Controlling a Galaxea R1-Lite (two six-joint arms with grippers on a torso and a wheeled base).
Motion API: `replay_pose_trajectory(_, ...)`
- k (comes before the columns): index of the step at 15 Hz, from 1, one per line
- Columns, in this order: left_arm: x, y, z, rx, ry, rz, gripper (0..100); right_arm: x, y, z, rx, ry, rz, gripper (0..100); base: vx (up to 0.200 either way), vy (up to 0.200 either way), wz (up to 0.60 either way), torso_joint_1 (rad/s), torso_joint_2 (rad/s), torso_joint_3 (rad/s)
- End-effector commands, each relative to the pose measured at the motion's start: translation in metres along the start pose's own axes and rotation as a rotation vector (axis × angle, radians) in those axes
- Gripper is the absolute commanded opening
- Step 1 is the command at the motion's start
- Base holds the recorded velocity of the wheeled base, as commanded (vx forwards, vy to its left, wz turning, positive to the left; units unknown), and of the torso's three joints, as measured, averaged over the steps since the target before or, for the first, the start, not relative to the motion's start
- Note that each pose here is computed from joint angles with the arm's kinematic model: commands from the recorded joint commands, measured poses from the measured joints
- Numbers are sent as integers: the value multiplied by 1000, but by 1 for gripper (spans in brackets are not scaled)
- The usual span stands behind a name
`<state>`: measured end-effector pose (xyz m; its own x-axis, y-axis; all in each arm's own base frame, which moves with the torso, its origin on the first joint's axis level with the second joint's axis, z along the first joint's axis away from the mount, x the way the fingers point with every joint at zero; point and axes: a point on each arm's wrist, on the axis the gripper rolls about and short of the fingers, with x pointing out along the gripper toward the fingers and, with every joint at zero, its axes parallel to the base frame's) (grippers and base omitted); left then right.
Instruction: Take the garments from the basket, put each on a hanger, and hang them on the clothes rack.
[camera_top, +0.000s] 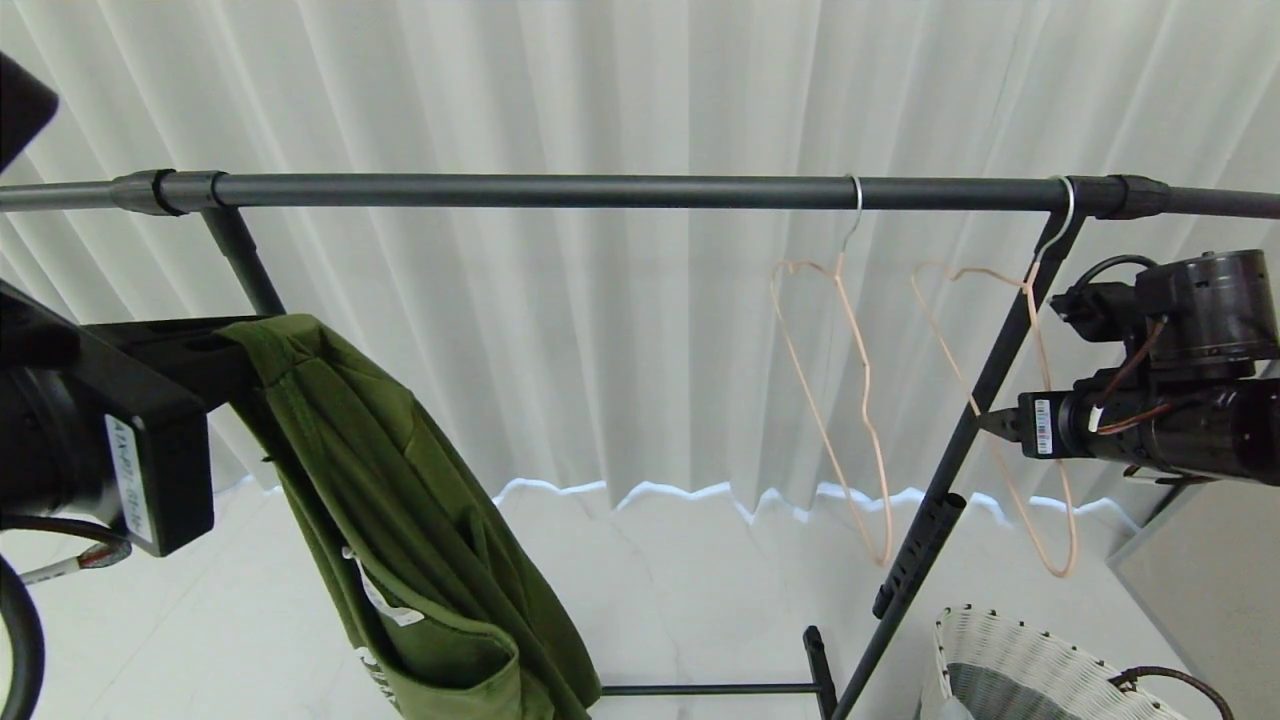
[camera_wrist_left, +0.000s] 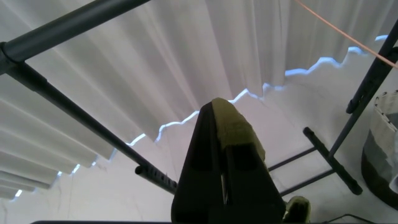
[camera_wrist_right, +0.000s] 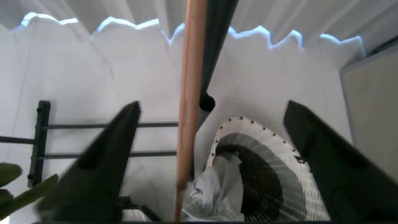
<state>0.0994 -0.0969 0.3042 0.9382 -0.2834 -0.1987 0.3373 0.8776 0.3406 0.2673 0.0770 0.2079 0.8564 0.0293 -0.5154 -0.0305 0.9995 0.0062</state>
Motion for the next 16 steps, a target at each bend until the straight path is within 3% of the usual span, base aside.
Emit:
replay_pose_trajectory(1,0,0,-1,1,2,0,0,0,0,0,0,-1,-1,0,0,0,0,0,0,0)
replay_pose_trajectory(9,-1,0,-3,4,6,-1,0,-17,-3,6,11,-51,10,0,0,0,0,0,0,0)
replay_pose_trajectory(16,-1,-1,-5,9,11,-2,0,-53,-9,9,18,-120,26,0,0,0,0,0,0,0)
